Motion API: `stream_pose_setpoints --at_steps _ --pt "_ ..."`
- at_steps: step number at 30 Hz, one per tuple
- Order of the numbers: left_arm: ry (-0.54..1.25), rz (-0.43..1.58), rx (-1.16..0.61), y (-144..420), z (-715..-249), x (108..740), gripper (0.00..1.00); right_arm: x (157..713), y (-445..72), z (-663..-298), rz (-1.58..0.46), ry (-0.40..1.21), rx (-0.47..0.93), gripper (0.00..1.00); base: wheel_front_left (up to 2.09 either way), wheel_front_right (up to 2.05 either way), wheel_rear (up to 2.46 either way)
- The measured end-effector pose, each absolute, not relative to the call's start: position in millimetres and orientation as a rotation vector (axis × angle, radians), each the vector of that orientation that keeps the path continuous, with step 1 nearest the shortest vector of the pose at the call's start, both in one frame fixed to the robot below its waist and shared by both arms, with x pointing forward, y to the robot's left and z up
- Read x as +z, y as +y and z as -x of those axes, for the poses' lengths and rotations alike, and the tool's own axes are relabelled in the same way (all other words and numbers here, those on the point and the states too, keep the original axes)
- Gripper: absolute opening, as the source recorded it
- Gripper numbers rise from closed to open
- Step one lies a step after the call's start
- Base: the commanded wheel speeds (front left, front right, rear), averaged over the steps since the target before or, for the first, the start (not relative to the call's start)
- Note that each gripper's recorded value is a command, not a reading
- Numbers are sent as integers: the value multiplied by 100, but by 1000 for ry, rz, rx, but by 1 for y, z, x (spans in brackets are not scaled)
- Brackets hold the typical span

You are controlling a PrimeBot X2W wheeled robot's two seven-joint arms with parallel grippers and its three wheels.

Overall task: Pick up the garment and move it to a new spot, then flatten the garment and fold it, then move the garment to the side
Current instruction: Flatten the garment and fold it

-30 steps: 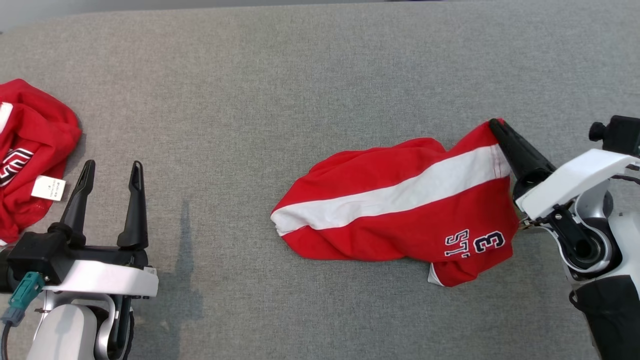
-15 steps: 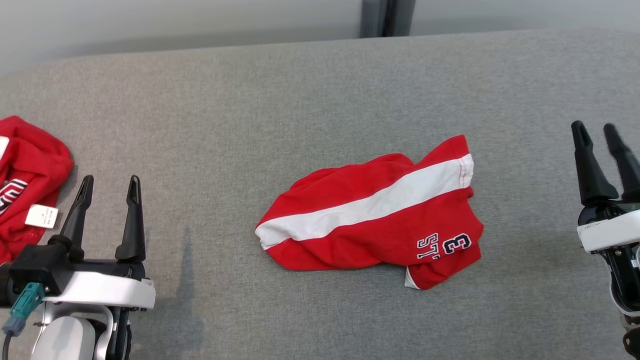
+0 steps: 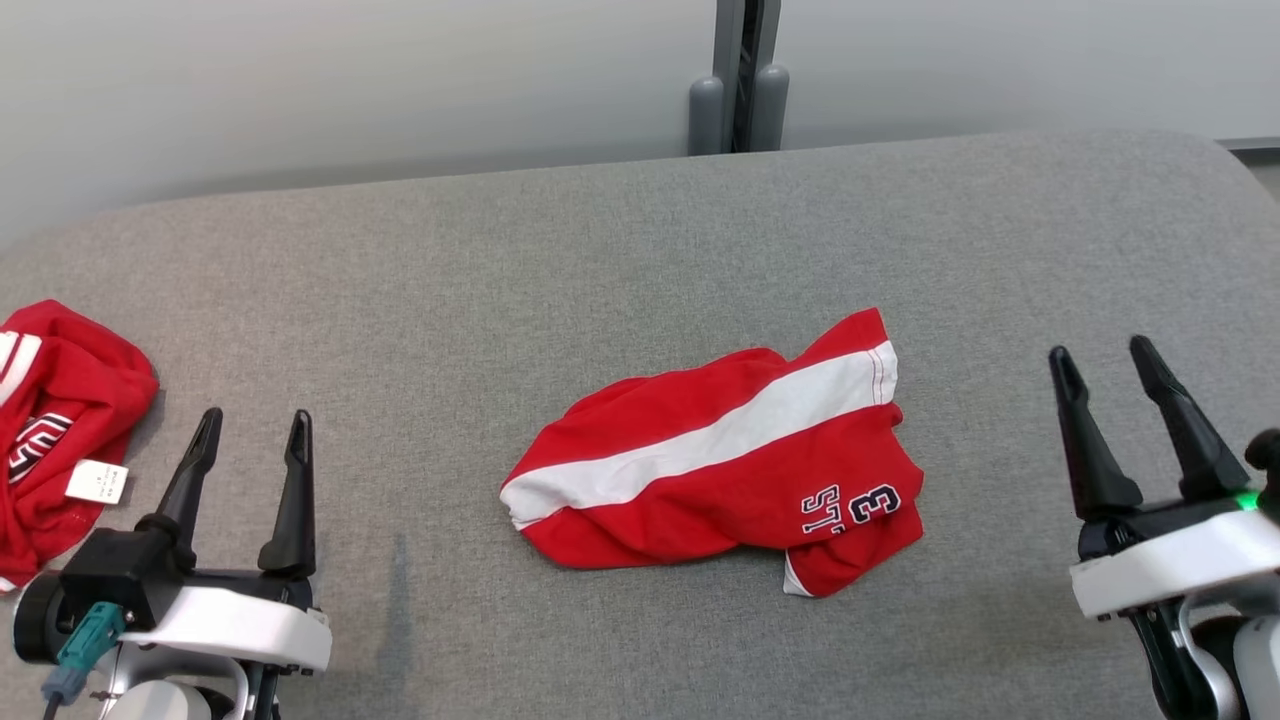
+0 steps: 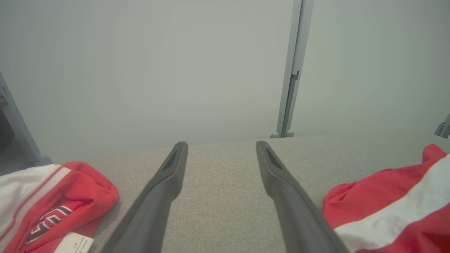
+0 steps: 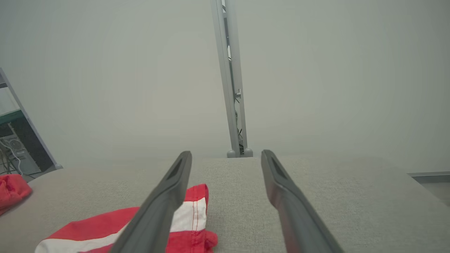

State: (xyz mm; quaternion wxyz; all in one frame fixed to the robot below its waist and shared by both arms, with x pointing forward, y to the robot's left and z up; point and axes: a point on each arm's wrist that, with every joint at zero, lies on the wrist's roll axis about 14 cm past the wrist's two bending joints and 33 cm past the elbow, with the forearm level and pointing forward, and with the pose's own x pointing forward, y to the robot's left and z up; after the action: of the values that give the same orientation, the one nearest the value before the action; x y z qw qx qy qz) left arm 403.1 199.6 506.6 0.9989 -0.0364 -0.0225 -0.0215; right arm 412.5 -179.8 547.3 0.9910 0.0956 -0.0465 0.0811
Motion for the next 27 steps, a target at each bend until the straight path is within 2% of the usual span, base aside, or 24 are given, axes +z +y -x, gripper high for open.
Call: stream_pose_setpoints --at_steps 13,20,27 --pt "-29 71 -32 200 -397 506 100 548 -179 -403 -178 -76 144 100 0 0 0" --pt "43 108 -130 170 -406 495 100 544 -178 -406 -181 -59 145 100 0 0 0" --pt "332 227 -319 113 -401 439 100 526 -178 -412 -188 -7 137 100 0 0 0"
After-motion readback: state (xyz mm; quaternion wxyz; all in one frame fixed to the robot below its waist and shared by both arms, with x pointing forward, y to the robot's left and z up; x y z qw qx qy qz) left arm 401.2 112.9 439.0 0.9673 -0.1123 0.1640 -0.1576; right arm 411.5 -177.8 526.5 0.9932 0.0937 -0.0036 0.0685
